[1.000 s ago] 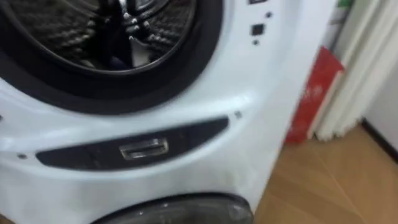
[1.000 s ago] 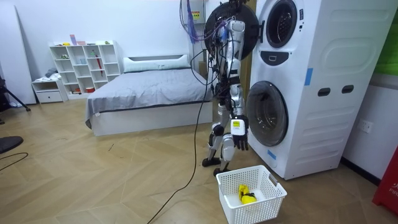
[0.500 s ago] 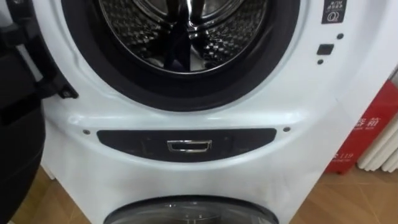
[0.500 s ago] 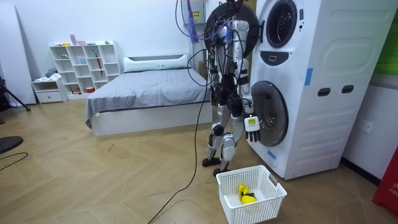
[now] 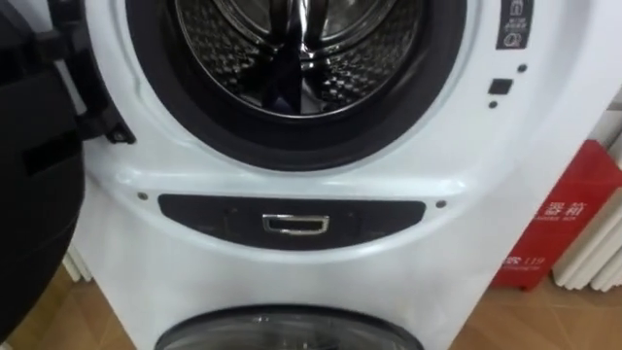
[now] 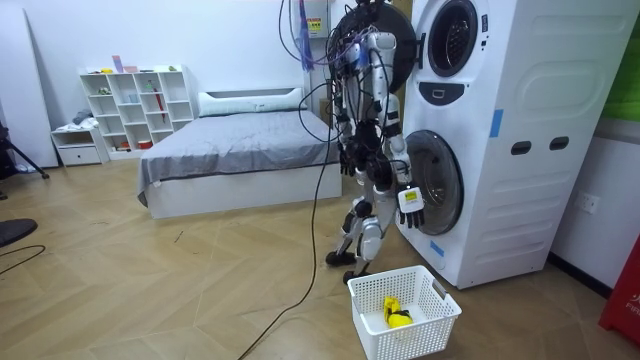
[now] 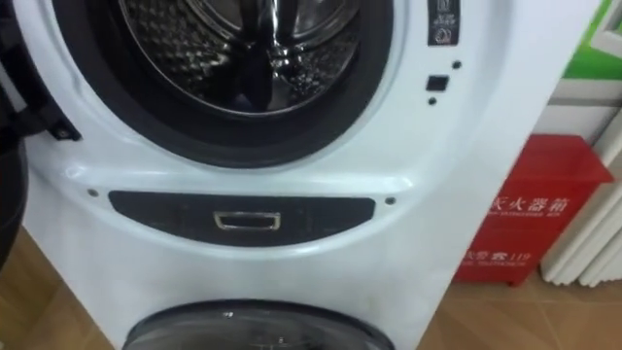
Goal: Pick clothes from washing machine
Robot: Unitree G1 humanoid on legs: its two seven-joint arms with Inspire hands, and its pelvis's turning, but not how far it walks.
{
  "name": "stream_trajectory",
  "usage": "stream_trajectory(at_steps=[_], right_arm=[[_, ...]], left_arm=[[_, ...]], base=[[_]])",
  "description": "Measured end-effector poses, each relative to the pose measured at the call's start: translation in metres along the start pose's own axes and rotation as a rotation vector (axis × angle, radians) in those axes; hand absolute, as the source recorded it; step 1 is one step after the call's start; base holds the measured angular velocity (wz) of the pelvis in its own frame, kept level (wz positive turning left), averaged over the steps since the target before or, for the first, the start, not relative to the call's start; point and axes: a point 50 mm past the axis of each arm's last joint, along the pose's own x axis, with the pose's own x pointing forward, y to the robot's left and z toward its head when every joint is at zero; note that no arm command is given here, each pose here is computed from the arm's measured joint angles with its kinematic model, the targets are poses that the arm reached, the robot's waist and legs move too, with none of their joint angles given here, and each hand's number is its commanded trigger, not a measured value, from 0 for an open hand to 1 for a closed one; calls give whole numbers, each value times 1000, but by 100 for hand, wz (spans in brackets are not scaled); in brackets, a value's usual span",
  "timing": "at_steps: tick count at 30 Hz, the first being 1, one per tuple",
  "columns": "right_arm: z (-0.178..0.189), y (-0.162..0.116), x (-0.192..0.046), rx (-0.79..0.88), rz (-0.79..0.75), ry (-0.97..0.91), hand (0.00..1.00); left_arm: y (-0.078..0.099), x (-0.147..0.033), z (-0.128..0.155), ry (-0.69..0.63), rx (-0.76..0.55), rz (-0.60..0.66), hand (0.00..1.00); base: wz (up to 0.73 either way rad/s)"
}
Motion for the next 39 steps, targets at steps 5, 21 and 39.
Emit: stream_trajectory(at_steps=[5,21,39], right_arm=[[-9,-14,-3,10,-58,6,0],[-11,-26,-5,15,-137,23,0],[-32,-21,-7,76,-83,53,0]], left_arm=[[4,2,20,-54,-16,5,0],[-7,2,69,-223,-46,-56,0],[3,4,21,-73,-304,-13,0]], base=[[-4],[11],[-2]])
